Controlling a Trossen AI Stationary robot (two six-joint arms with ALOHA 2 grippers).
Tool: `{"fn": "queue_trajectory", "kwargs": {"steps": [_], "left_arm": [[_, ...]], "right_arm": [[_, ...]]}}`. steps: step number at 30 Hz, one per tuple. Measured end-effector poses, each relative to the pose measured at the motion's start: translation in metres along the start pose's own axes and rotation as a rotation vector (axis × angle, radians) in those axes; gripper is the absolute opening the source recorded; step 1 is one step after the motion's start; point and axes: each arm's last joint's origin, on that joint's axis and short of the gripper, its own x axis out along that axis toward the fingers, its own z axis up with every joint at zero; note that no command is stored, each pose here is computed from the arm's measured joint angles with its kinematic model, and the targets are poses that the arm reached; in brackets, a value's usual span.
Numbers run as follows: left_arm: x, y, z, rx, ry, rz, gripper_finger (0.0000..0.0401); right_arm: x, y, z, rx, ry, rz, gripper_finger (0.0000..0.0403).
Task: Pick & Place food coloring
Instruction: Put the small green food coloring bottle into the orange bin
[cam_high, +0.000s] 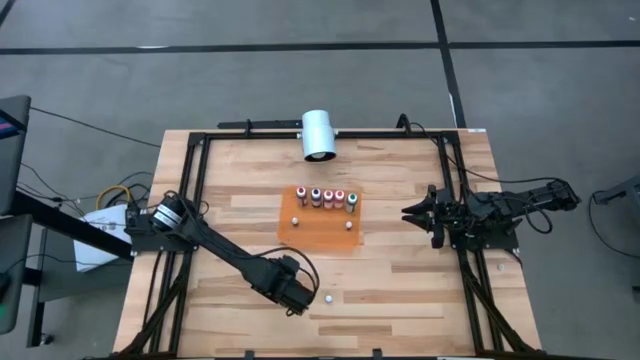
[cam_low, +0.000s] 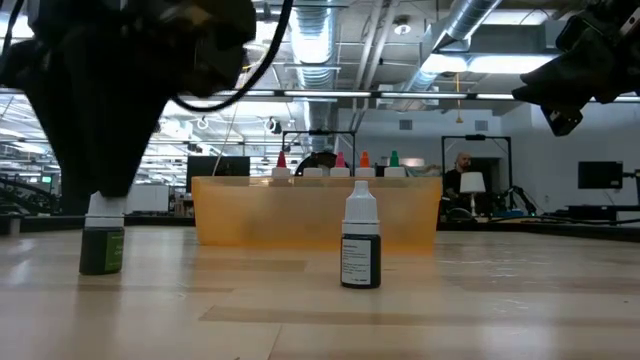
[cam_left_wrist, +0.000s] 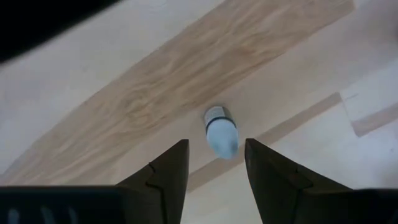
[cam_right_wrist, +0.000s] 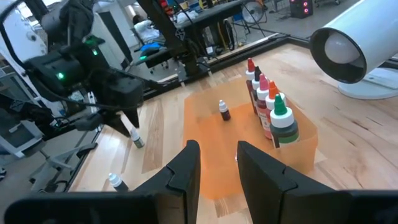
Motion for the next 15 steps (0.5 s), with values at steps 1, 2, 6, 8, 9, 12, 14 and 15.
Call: {"fn": "queue_trajectory", "kwargs": {"steps": [1,2,6,8,9,12,14,15], "left_arm": [[0.002,0.000,0.000,0.000,0.000,-0.002,0.0149],[0.003,0.000,0.000,0.000,-0.001,-0.004,0.0149],[0.006,0.002,0.002,-0.004,-0.014,-0.006,0.0149],[0.008,0.003,0.003,-0.006,-0.014,-0.001,0.0149],[0.009,0.003,0.003,-0.006,-0.014,-0.002,0.0149],[0.014,0.004,0.005,-0.005,-0.015,-0.020,0.0149],[0.015,0.004,0.005,-0.005,-0.016,-0.025,0.0149],[0.015,0.004,0.005,-0.004,-0.016,-0.025,0.0149]], "right_arm": [[0.000,0.000,0.000,0.000,0.000,0.000,0.0095],[0.000,0.000,0.000,0.000,0.000,0.000,0.0095],[0.000,0.000,0.000,0.000,0.000,0.000,0.0095],[0.000,0.000,0.000,0.000,0.000,0.000,0.0095],[0.000,0.000,0.000,0.000,0.000,0.000,0.0095],[0.000,0.000,0.000,0.000,0.000,0.000,0.0095],[0.000,0.000,0.000,0.000,0.000,0.000,0.0095],[0.000,0.000,0.000,0.000,0.000,0.000,0.0095]]}}
